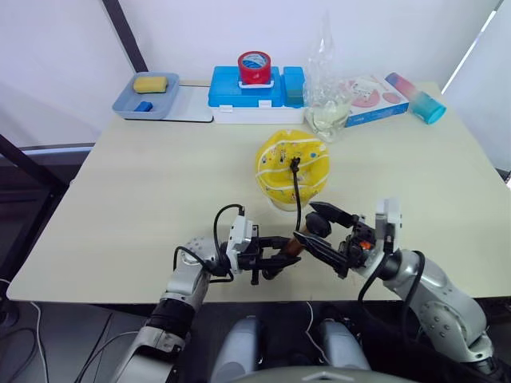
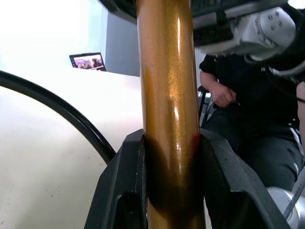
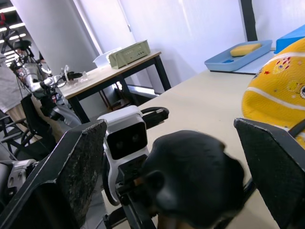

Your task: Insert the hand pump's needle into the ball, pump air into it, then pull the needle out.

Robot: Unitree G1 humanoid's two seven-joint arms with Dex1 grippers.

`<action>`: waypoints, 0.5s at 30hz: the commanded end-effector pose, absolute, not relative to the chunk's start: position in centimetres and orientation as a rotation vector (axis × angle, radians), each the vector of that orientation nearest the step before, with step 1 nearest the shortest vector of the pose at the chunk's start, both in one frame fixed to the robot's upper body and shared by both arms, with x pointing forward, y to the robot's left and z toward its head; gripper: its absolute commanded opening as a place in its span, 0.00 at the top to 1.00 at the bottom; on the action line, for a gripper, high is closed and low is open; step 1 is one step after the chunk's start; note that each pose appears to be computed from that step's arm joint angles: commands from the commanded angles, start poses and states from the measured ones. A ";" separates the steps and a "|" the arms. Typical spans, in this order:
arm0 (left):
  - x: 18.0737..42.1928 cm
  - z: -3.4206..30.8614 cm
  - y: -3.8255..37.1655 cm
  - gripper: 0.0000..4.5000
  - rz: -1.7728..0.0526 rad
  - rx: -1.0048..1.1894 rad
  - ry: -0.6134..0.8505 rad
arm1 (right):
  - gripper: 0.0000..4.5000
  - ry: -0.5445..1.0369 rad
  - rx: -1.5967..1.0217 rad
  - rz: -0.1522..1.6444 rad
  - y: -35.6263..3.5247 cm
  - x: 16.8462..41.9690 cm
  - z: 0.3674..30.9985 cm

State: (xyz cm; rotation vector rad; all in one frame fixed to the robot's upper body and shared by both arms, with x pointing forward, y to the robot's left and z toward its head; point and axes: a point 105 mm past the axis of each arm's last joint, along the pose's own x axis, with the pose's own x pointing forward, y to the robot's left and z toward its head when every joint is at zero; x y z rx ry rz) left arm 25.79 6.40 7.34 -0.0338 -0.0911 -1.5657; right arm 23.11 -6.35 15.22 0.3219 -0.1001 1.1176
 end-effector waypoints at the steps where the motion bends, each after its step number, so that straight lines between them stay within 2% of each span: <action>1: 25.8 8.7 6.4 0.78 -1.568 -0.037 -0.155 | 0.00 -0.144 0.312 1.111 -6.3 23.2 15.7; 9: 26.3 8.7 6.6 0.78 -1.553 -0.053 -0.147 | 0.00 -0.151 0.310 1.110 -6.7 23.2 15.6; 11: 26.3 8.7 6.6 0.78 -1.551 -0.062 -0.147 | 0.12 -0.148 0.309 1.113 -6.8 23.2 15.5; 12: 26.3 8.7 6.5 0.78 -1.551 -0.064 -0.147 | 0.14 -0.151 0.310 1.114 -6.8 23.2 15.6; 13: 26.3 8.6 6.5 0.78 -1.552 -0.064 -0.146 | 0.30 -0.156 0.311 1.115 -6.7 23.2 15.7; 14: 26.2 8.5 6.5 0.78 -1.553 -0.064 -0.146 | 0.34 -0.160 0.313 1.116 -6.7 23.2 15.8; 15: 26.1 8.5 6.5 0.78 -1.554 -0.064 -0.144 | 0.43 -0.164 0.313 1.116 -6.7 23.2 15.8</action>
